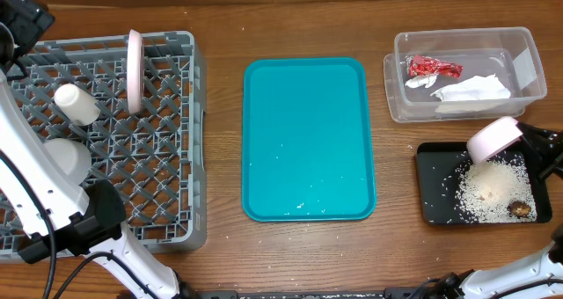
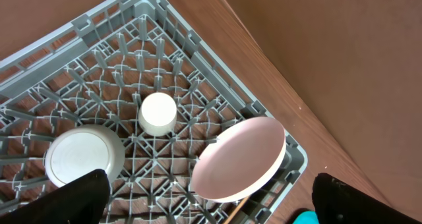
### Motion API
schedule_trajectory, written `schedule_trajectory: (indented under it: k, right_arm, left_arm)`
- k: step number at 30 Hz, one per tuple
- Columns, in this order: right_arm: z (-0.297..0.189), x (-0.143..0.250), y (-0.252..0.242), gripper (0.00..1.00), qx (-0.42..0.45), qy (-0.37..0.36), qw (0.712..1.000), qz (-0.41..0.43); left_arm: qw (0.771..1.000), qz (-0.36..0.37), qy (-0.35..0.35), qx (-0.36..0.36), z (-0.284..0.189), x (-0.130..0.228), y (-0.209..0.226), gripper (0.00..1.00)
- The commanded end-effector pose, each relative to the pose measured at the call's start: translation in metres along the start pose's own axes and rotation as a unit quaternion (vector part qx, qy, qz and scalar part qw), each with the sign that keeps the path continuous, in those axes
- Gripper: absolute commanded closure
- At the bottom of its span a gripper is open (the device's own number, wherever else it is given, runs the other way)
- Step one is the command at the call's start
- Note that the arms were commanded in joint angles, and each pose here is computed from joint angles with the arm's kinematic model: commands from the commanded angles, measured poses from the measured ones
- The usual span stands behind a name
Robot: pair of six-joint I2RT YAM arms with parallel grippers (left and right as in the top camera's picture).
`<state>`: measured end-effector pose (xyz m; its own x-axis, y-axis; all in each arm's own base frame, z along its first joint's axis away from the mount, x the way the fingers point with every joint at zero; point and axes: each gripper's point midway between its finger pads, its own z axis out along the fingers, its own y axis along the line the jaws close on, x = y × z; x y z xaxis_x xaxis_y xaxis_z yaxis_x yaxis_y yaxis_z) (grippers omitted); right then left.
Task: Sort waste into correct bins and load items into the dishwasher
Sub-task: 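Tilt the white dish to dump rice and scrap onto the black tray, then carry the emptied dish back toward the teal tray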
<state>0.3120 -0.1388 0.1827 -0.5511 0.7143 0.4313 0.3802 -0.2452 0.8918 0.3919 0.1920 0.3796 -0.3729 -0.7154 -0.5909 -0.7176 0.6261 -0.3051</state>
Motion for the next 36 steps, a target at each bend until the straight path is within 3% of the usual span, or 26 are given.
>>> schedule_trajectory:
  k: [1,2,6,10,13,17,21,32,36]
  right_arm:
    - [0.003,-0.002,0.017,0.96,-0.038,-0.005,0.996,-0.085]
    - [0.003,-0.013,0.016,0.96,-0.035,-0.011,0.992,-0.121]
    - [0.006,-0.007,0.008,0.96,-0.011,-0.002,1.0,-0.024]
    - [0.006,-0.007,0.021,0.96,-0.05,-0.007,0.991,-0.126]
    - [0.007,-0.002,0.012,0.96,-0.022,0.002,0.999,-0.048]
    - [0.006,0.012,0.03,0.96,-0.066,-0.004,0.991,-0.112]
    - [0.009,0.016,0.029,0.96,-0.055,0.006,0.996,-0.073]
    - [0.055,0.07,0.079,0.96,-0.043,0.081,0.973,-0.213]
    - [0.091,0.102,0.085,0.96,0.051,0.149,0.947,-0.28]
  left_arm:
    - [1.0,-0.008,-0.001,-0.003,0.001,0.0,0.001,0.0]
    - [1.0,-0.008,-0.001,-0.003,0.001,0.0,0.001,0.0]
    - [1.0,-0.008,-0.001,-0.003,0.001,0.0,0.001,0.0]
    - [1.0,-0.008,-0.001,-0.003,0.001,0.0,0.001,0.0]
    - [1.0,-0.008,-0.001,-0.003,0.001,0.0,0.001,0.0]
    - [1.0,-0.008,-0.001,-0.003,0.001,0.0,0.001,0.0]
    - [1.0,-0.008,-0.001,-0.003,0.001,0.0,0.001,0.0]
    - [1.0,-0.008,-0.001,-0.003,0.001,0.0,0.001,0.0]
    - [1.0,-0.008,-0.001,-0.003,0.001,0.0,0.001,0.0]
